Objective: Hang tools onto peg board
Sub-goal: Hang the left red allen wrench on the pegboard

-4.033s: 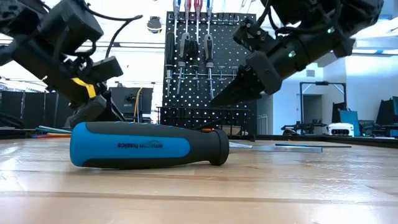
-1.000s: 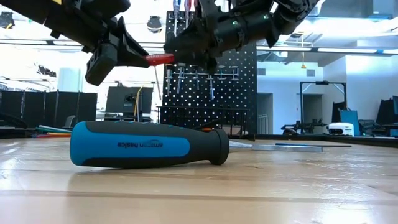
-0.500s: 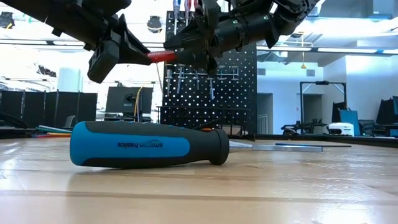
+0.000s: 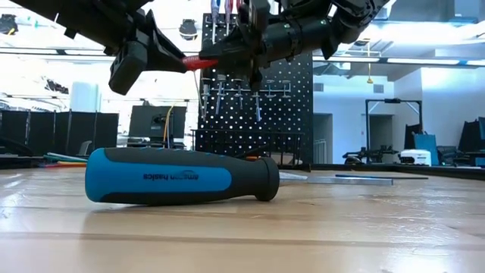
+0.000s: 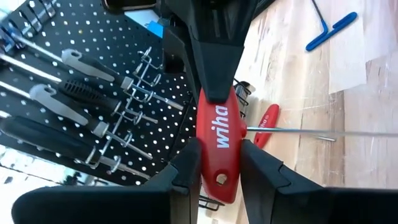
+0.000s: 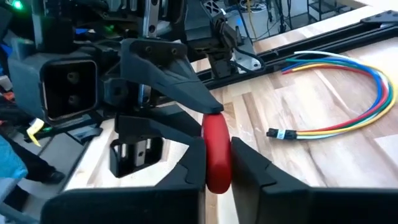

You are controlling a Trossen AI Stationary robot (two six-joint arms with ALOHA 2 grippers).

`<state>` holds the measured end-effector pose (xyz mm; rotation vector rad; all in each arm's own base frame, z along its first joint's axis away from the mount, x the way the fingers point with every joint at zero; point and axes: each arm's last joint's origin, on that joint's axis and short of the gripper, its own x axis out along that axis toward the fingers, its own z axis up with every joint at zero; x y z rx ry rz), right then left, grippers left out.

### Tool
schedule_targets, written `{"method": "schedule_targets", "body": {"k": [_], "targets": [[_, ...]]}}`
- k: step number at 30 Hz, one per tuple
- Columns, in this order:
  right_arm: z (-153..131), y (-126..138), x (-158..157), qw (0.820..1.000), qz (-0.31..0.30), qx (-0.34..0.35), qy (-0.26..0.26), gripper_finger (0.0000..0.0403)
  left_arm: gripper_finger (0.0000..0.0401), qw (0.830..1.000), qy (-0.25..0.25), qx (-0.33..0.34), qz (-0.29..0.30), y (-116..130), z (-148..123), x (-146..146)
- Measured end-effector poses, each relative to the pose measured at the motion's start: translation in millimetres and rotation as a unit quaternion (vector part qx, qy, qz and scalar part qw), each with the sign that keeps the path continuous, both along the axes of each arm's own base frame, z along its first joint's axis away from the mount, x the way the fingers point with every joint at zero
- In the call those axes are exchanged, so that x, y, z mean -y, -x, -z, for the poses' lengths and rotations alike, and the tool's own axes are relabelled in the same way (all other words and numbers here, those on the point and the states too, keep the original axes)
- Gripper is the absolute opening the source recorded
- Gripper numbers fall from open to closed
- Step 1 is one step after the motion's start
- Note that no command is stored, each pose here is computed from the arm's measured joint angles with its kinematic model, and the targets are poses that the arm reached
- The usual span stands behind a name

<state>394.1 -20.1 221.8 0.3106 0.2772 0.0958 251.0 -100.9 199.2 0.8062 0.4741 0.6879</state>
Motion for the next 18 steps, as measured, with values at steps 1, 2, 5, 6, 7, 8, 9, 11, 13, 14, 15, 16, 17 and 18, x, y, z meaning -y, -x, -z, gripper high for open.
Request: {"method": "schedule_targets", "body": {"k": [1, 2, 5, 6, 7, 8, 9, 11, 13, 14, 15, 16, 17, 18], "targets": [[0, 0, 0, 1.0, 0.002, 0.001, 0.011, 0.0039, 0.0074, 1.0, 0.005, 0.005, -0.002, 0, 0, -1], [0, 0, 1, 1.0, 0.007, 0.001, 0.018, 0.0039, 0.0083, 1.0, 0.008, 0.009, -0.004, -1, 0, -2], [-14, 7, -2, 0.998, 0.024, 0.005, 0.053, 0.0039, 0.0137, 0.999, 0.026, 0.029, -0.023, -1, 1, -5], [-22, 11, -3, 0.997, 0.035, 0.01, 0.071, 0.0039, 0.0156, 0.999, 0.025, 0.03, -0.034, 0, 3, -7], [-33, 16, -6, 0.994, 0.051, 0.02, 0.091, 0.0039, 0.0173, 0.998, 0.023, 0.03, -0.044, 1, 4, -7], [-41, 24, -9, 0.991, 0.068, 0.027, 0.114, 0.0039, 0.019, 0.998, 0.02, 0.027, -0.052, 2, 6, -8], [-48, 31, -12, 0.986, 0.088, 0.029, 0.136, 0.0039, 0.0204, 0.998, 0.02, 0.025, -0.058, 4, 8, -9], [-59, 49, -18, 0.972, 0.136, 0.042, 0.185, 0.0039, 0.0225, 0.997, 0.029, 0.025, -0.065, 7, 14, -11], [-69, 70, -22, 0.948, 0.198, 0.065, 0.24, 0.0039, 0.0236, 0.996, 0.042, 0.028, -0.073, 11, 19, -13], [-75, 81, -23, 0.932, 0.233, 0.088, 0.262, 0.0039, 0.0238, 0.996, 0.049, 0.029, -0.075, 13, 21, -13], [-79, 93, -23, 0.917, 0.261, 0.112, 0.279, 0.0039, 0.0239, 0.995, 0.055, 0.027, -0.075, 14, 23, -14], [-82, 104, -21, 0.904, 0.283, 0.146, 0.286, 0.0039, 0.0239, 0.995, 0.063, 0.027, -0.075, 15, 24, -14], [-83, 115, -19, 0.892, 0.3, 0.185, 0.284, 0.0039, 0.0239, 0.994, 0.067, 0.028, -0.077, 16, 25, -15], [-80, 123, -15, 0.882, 0.313, 0.211, 0.283, 0.0039, 0.0239, 0.994, 0.068, 0.029, -0.078, 17, 25, -15]]}}
